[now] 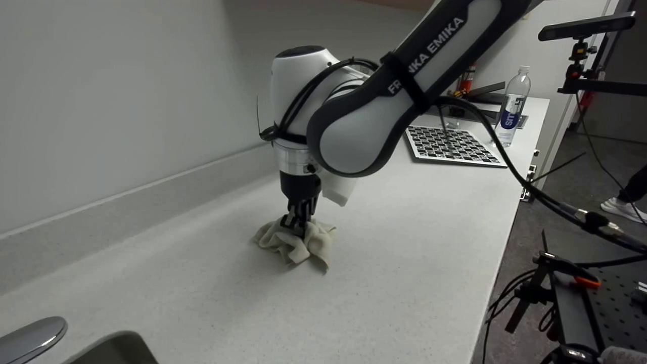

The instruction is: Use the cloth to wipe the table.

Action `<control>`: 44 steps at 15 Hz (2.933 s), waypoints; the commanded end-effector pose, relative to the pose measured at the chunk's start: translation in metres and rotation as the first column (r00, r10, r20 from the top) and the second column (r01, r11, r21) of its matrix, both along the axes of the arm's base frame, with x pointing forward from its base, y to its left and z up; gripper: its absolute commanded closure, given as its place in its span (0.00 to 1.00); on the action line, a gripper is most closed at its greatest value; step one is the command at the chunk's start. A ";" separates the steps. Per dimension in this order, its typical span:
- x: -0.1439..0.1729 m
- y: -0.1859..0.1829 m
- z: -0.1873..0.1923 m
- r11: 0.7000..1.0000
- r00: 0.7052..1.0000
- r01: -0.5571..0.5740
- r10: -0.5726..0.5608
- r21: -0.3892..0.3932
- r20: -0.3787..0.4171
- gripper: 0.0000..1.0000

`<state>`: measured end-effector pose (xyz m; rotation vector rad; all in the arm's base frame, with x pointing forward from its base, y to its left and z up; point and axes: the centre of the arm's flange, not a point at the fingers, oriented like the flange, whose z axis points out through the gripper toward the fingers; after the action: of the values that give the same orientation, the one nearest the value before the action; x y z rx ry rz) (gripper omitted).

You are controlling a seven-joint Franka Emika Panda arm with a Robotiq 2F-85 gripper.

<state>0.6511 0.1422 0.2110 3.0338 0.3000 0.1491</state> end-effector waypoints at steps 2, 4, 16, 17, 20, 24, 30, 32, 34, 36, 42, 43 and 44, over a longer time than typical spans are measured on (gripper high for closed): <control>-0.092 -0.024 0.008 0.998 0.993 0.040 -0.034 0.051 -0.115 0.97; -0.116 -0.030 0.011 0.997 0.987 0.051 -0.040 0.064 -0.156 0.97; -0.158 -0.051 0.025 0.999 0.950 0.008 0.005 0.038 -0.312 0.97; -0.150 -0.048 0.027 0.999 0.955 0.002 0.009 0.038 -0.296 0.97; -0.114 -0.038 0.030 0.999 0.969 -0.004 0.014 0.039 -0.248 0.97; -0.066 -0.024 0.022 0.998 0.984 0.007 0.004 0.059 -0.181 0.97; 0.008 0.003 0.008 0.998 0.997 -0.016 0.012 0.057 0.072 0.97; 0.022 0.013 0.004 0.998 0.990 -0.015 0.007 0.057 0.142 0.97; 0.026 0.016 -0.005 0.998 0.987 -0.008 -0.001 0.058 0.164 0.97; 0.021 0.012 -0.017 0.998 0.991 0.012 -0.020 0.060 0.134 0.97; -0.038 0.002 -0.011 0.996 1.000 -0.027 0.026 0.079 0.015 0.97; -0.050 0.001 -0.008 0.996 1.000 -0.028 0.029 0.086 -0.005 0.97; -0.066 -0.002 -0.004 0.995 0.999 -0.034 0.037 0.093 -0.026 0.97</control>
<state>0.6438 0.1521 0.2083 3.0909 0.3189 0.3032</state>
